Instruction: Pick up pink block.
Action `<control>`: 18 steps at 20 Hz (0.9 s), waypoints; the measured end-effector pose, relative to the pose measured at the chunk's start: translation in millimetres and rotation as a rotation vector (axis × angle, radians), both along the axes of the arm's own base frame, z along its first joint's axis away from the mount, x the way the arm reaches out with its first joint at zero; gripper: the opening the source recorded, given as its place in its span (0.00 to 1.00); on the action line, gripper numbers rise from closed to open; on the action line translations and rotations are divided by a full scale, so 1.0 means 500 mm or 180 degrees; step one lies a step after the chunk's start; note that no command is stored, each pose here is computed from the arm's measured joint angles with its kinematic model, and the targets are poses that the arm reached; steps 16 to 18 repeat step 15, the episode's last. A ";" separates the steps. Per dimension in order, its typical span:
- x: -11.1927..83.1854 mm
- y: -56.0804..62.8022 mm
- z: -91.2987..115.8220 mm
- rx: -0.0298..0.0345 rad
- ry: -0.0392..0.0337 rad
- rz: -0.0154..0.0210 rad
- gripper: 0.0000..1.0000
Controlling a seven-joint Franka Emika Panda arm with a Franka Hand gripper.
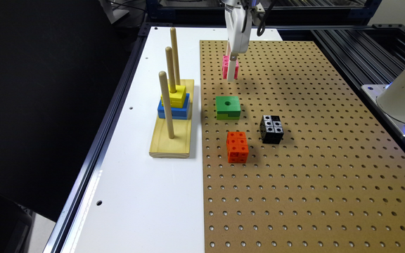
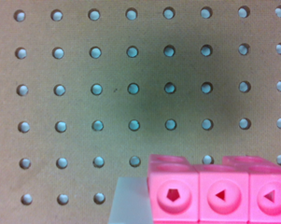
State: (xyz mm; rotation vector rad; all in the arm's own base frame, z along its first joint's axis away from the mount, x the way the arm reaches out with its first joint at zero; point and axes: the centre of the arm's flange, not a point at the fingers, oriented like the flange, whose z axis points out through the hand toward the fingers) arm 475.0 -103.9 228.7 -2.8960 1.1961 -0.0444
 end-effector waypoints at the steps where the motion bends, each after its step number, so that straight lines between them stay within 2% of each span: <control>1: 0.000 0.000 0.013 -0.0003 -0.0004 0.0000 0.00; 6: -0.005 0.001 0.082 -0.0012 0.0012 0.0002 0.00; 10: -0.007 0.002 0.087 -0.0011 0.0020 0.0003 0.00; 14: -0.007 0.002 0.120 -0.0025 -0.0019 0.0003 0.00; 15: -0.009 0.002 0.134 -0.0027 -0.0021 0.0003 0.00; 18: -0.009 0.002 0.134 -0.0027 -0.0021 0.0003 0.00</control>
